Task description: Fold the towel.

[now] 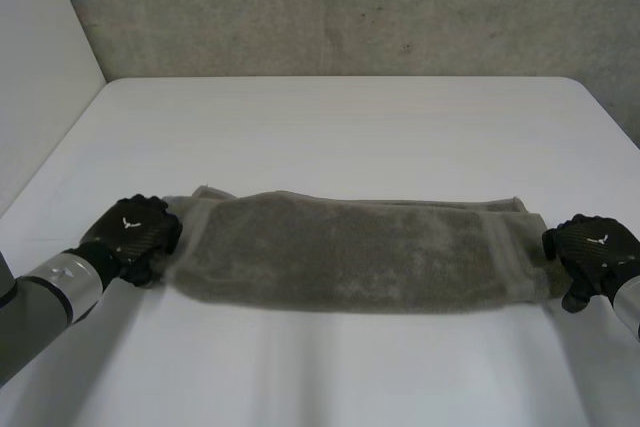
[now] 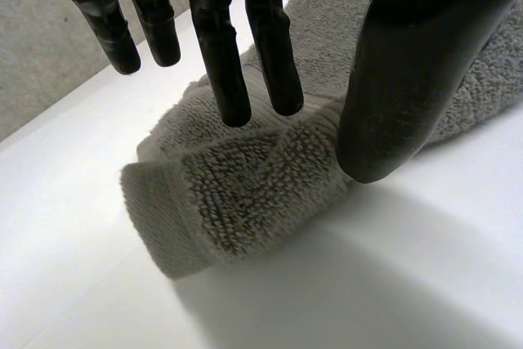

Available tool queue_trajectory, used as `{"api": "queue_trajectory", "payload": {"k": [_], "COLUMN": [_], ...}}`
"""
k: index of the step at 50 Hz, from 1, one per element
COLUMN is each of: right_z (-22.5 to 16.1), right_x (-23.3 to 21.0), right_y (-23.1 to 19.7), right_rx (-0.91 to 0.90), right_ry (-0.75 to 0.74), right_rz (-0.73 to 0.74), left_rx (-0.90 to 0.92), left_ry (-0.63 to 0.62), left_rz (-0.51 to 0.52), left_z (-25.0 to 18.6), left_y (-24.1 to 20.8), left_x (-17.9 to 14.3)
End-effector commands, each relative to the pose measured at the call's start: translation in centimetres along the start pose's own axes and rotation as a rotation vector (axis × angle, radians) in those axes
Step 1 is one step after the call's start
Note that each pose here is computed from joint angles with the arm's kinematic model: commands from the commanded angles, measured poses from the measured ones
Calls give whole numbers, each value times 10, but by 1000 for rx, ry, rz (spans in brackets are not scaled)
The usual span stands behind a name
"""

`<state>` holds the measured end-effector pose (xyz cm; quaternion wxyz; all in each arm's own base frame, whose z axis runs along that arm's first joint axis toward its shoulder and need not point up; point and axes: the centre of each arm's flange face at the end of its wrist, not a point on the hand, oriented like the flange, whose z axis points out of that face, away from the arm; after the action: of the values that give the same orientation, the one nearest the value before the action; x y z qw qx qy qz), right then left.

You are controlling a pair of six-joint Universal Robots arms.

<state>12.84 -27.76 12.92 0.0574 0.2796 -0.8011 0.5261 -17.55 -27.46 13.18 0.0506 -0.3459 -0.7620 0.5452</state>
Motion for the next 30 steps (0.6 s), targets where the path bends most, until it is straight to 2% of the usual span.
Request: {"api": "queue_trajectory", "payload": {"k": [1,13,18,21,26,30], "right_z": [3,7,13,14,16,16], "right_x": [-1,5,53,66,109,124], "right_y": [0,-5,-1,-1,-15,-29], "right_rx": [21,62,45,43,62,90], "right_ry": [0,-24,65,80,120,142], "right_rz": [-5,8,59,68,88,73], "left_rx": [21,44,56,66,78,86], "left_ry": [-17,-30,-48,-53,-59,-58], "left_rz": [6,-39,-67,-83,-98,-97], "left_z": [-4,-7,-8,-9,-11,-12], "left_y": [-7,-14,-16,-19,-23,-25], "left_x": [-3,-7,-12,-13,-14,-14]}}
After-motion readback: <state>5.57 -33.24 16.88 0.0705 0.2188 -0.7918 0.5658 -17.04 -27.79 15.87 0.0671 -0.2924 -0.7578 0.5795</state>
